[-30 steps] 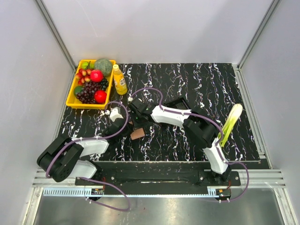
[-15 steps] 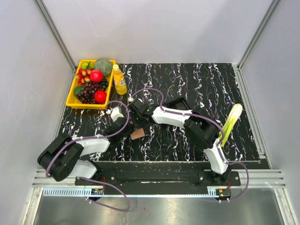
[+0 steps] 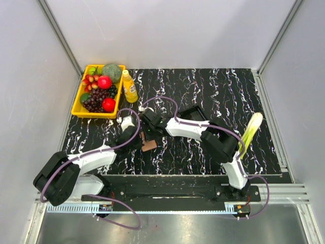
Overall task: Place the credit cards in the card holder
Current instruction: Close the card holder at the center of the board.
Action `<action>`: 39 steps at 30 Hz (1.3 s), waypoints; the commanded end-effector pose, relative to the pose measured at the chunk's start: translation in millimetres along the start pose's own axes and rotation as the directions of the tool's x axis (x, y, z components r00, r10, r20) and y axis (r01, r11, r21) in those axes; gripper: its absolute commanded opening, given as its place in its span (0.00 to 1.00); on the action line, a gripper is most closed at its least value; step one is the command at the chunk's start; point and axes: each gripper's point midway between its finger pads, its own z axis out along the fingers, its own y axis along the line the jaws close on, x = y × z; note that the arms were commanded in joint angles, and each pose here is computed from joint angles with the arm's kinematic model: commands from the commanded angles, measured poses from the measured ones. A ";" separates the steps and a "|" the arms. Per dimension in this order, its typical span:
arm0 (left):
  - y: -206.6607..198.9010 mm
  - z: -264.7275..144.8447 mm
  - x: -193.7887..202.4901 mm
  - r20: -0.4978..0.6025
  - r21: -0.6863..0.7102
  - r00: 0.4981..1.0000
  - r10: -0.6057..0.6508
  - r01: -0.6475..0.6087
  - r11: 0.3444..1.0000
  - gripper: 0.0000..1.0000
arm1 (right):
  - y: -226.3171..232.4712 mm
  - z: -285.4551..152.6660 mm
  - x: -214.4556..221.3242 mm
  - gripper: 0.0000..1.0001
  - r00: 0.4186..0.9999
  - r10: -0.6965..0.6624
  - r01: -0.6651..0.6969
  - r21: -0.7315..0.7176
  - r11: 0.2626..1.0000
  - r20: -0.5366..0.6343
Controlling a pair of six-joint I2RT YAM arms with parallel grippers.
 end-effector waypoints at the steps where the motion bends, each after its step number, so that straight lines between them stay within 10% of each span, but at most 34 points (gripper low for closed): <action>1: 15.3 -8.4 4.0 -0.051 -0.053 0.997 0.060 -0.063 0.997 0.00 | 1.8 -26.6 -37.8 0.13 0.990 -0.005 0.007 -0.013 1.000 0.139; 39: 18.5 -6.8 -5.1 -0.031 0.015 0.999 0.021 -0.020 1.000 0.00 | 3.1 -8.8 -23.5 0.25 0.988 0.153 -0.147 -0.188 0.971 0.018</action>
